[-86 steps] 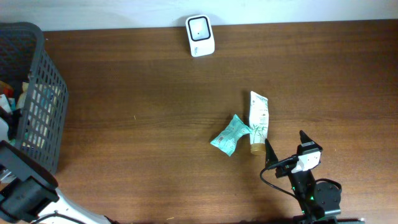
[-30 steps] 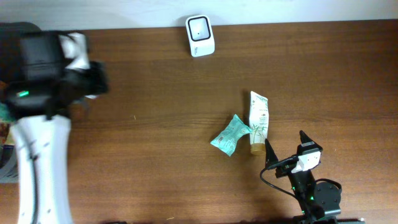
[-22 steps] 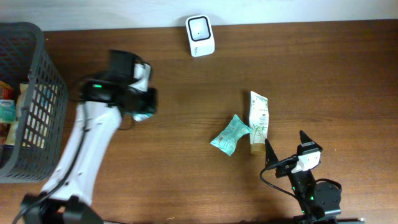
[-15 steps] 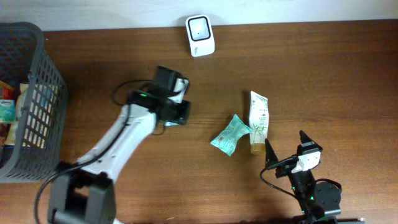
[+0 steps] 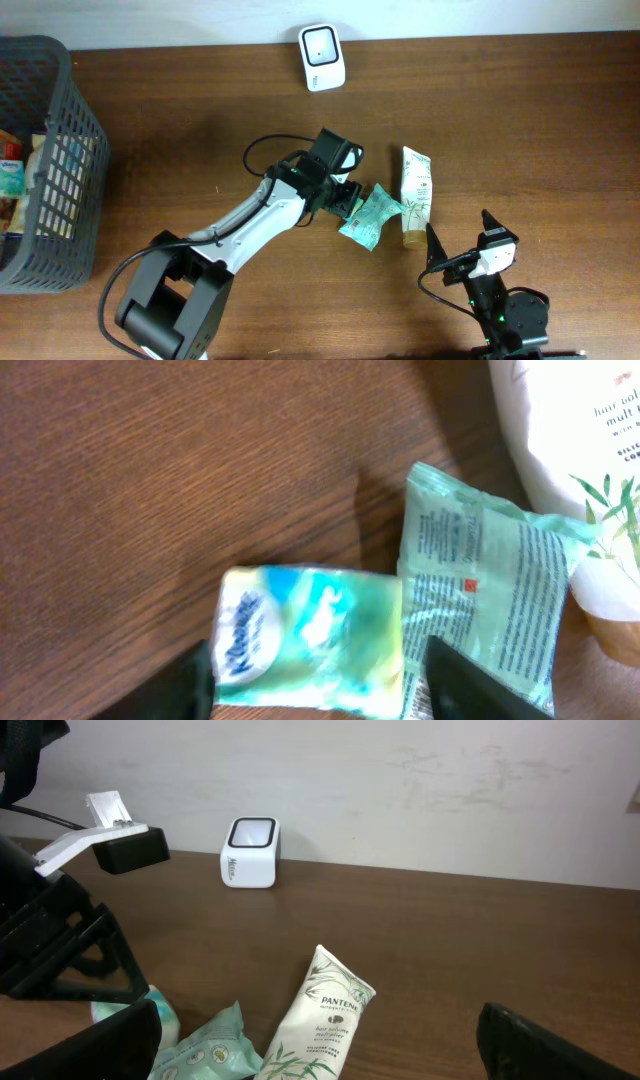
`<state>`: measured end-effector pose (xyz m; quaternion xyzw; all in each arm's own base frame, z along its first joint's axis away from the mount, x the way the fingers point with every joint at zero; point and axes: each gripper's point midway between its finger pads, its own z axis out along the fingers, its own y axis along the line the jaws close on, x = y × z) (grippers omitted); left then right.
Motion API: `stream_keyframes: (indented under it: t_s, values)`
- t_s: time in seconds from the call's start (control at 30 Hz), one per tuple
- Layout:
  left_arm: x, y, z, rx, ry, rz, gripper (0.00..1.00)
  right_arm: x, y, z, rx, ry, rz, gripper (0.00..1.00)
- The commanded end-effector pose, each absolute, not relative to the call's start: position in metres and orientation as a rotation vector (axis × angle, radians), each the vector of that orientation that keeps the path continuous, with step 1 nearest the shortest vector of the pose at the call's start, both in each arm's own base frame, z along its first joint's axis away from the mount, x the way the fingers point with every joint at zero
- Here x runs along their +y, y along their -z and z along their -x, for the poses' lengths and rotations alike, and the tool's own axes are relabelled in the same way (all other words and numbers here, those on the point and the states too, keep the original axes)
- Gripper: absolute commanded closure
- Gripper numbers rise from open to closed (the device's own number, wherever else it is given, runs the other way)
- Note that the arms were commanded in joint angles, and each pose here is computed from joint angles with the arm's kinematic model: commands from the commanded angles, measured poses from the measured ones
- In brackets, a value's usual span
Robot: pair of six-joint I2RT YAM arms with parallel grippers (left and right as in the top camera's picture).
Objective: Scan the item barcode
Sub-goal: 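Place the small tissue pack on the table left of the wipes, then reach the left gripper into the basket and grasp another small tissue pack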
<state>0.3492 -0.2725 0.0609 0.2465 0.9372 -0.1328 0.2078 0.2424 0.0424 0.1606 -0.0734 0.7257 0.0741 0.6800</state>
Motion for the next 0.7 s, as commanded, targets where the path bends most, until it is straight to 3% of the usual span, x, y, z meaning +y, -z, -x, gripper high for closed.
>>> stream_keyframes:
  t_s: [0.0, 0.13, 0.2, 0.37, 0.5, 0.67]
  values:
    - [-0.268, -0.087, -0.372, 2.564, 0.361, -0.631, 0.3, 0.042, -0.158, -0.242, 1.633, -0.169, 0.16, 0.01]
    - [-0.222, -0.181, -0.418, 2.446, 0.215, -0.44, 0.22, 0.042, -0.158, -0.242, 1.633, -0.169, 0.16, 0.01]
    - [-0.176, -0.248, -0.438, 2.36, 0.094, -0.289, 0.11, 0.042, -0.158, -0.242, 1.633, -0.169, 0.16, 0.01]
    - [-0.065, -0.353, -0.447, 2.188, -0.034, 0.002, 0.09, 0.042, -0.158, -0.242, 1.633, -0.169, 0.16, 0.01]
    - [0.024, -0.385, -0.436, 2.107, -0.132, 0.22, 0.09, 0.042, -0.158, -0.242, 1.633, -0.169, 0.16, 0.01]
    - [0.13, -0.39, -0.411, 2.064, -0.281, 0.484, 0.11, 0.042, -0.158, -0.242, 1.633, -0.169, 0.16, 0.01]
